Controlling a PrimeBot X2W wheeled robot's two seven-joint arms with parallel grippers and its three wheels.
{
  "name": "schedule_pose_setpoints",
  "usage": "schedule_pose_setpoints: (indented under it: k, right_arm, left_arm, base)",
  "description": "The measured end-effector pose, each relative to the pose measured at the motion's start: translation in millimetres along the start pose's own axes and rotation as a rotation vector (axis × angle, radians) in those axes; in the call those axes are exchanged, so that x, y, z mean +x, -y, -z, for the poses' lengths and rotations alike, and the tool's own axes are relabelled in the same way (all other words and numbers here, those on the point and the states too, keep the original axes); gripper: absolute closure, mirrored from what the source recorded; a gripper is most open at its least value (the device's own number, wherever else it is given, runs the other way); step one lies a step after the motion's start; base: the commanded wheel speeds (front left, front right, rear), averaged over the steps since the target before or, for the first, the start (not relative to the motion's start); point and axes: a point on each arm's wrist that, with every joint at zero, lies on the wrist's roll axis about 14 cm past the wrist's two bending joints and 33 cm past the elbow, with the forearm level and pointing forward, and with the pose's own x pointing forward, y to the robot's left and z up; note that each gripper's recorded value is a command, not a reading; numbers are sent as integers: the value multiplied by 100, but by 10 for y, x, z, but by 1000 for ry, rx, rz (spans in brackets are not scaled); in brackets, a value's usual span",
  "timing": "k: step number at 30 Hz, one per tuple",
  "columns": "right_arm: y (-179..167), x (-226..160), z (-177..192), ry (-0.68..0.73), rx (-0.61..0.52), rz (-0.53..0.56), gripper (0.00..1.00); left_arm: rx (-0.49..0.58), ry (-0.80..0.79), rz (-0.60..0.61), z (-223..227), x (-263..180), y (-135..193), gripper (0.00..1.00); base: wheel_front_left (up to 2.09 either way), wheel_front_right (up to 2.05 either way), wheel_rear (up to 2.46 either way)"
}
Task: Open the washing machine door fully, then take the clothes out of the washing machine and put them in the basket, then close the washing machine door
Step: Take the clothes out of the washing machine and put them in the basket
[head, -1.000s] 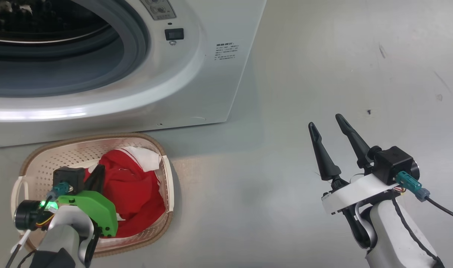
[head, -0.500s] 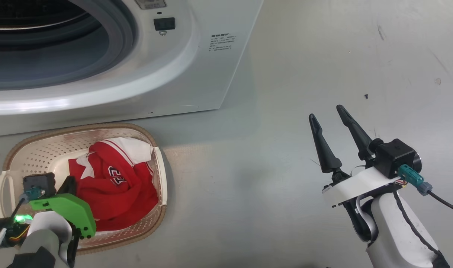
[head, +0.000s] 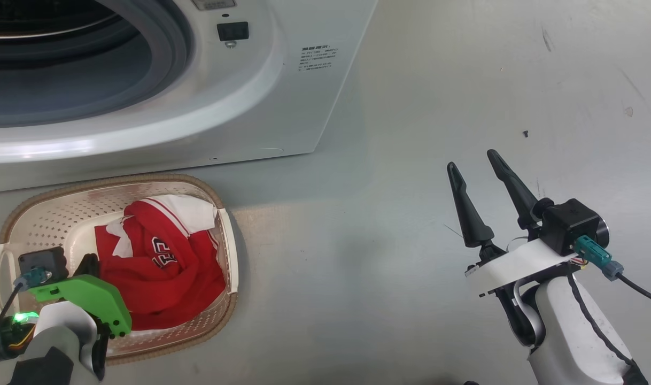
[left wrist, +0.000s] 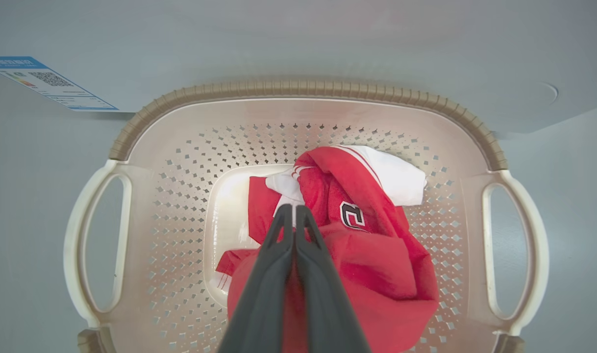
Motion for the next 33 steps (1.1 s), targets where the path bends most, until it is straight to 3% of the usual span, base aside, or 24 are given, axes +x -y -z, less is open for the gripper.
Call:
schedule_pose_setpoints:
  k: [6, 7, 8, 9, 19, 33]
  right_arm:
    - [-5, 7, -3, 1, 0, -2, 0]
    - [-7, 10, -7, 2, 0, -2, 0]
    - [-9, 14, -12, 4, 0, -3, 0]
    - [-11, 17, -16, 5, -1, -4, 0]
    - [-42, 1, -82, 20, -4, -9, 0]
    - [-196, -59, -380, 99, -11, -46, 0]
  left_arm:
    - [1, 1, -3, 9, 9, -4, 100]
    - [2, 1, -4, 9, 9, -4, 68]
    - [2, 6, -4, 5, 8, -4, 12]
    - [2, 8, -5, 2, 7, -6, 0]
    - [-4, 52, -13, -70, -63, -10, 0]
    - [-7, 224, 37, -509, -354, 119, 0]
  base:
    - [0, 0, 0]
    - [0, 0, 0]
    - [0, 0, 0]
    - [0, 0, 0]
    - [0, 0, 0]
    - [0, 0, 0]
